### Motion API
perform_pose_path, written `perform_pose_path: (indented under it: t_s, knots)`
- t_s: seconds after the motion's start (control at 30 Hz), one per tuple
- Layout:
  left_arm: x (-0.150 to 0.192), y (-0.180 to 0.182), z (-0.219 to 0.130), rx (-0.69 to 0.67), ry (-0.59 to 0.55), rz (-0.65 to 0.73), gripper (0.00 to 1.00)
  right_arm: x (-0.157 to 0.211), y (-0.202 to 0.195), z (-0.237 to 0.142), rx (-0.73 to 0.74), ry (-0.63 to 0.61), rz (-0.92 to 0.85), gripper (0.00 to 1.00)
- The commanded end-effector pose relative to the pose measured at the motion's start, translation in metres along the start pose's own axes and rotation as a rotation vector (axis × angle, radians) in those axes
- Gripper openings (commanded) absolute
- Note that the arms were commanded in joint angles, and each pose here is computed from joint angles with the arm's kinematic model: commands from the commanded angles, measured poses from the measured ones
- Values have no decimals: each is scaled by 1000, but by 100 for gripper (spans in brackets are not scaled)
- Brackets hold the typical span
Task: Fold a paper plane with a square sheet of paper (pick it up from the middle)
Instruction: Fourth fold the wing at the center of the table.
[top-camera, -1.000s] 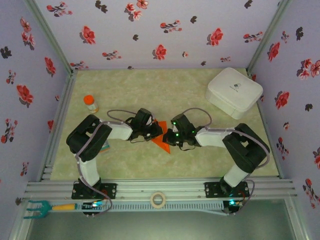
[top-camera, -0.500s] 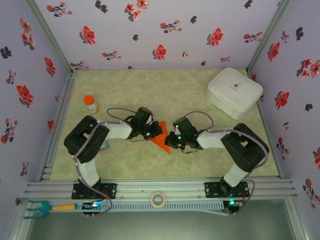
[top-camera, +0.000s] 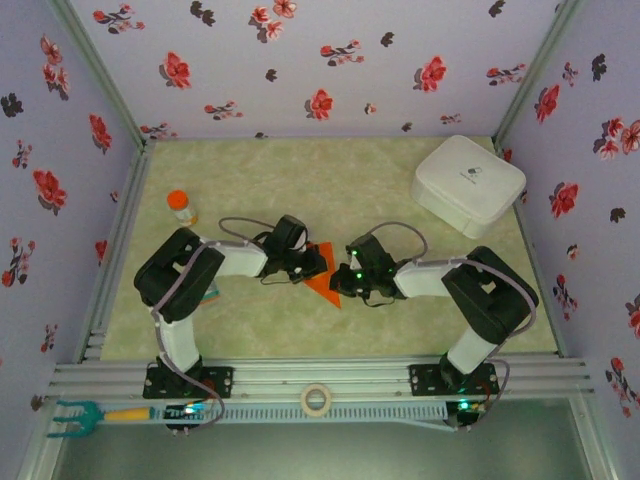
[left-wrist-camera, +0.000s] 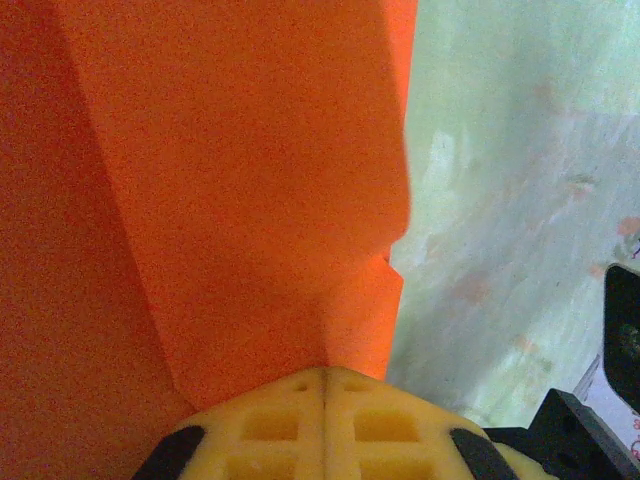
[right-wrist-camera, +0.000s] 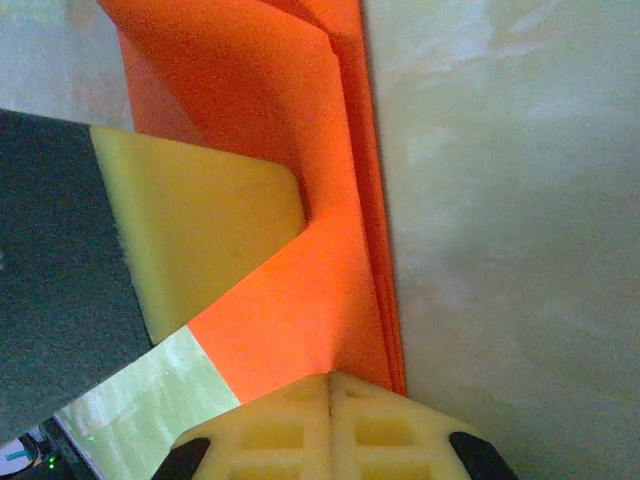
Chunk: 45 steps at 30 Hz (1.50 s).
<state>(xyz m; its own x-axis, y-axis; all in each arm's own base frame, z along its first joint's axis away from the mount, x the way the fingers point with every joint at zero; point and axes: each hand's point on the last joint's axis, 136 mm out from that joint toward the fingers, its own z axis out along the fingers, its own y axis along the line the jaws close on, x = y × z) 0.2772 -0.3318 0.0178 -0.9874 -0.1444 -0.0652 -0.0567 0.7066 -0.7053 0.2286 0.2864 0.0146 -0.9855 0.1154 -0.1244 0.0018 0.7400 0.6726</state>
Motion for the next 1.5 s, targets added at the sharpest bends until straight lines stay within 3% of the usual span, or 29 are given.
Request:
perform_pose_path:
  t_s: [0.0,0.9,1.13,1.3,1.47]
  knots:
    - [-18,30,-1,-100,-52,-34,1,40,-67,1,217,116,64,0]
    - [-107,63,-30,-187,-135,-102,2,51,-71,2,216,170,46,0]
    - [-118,31,-58,-178,-162,-39,5,47,-66,0,218,175,18,0]
    - [-103,-3,-77,-115,-193,22,8,45,-64,0,221,177,10,0]
    - [-61,-28,-55,-36,-99,82,7,44,-63,-1,221,174,10,0]
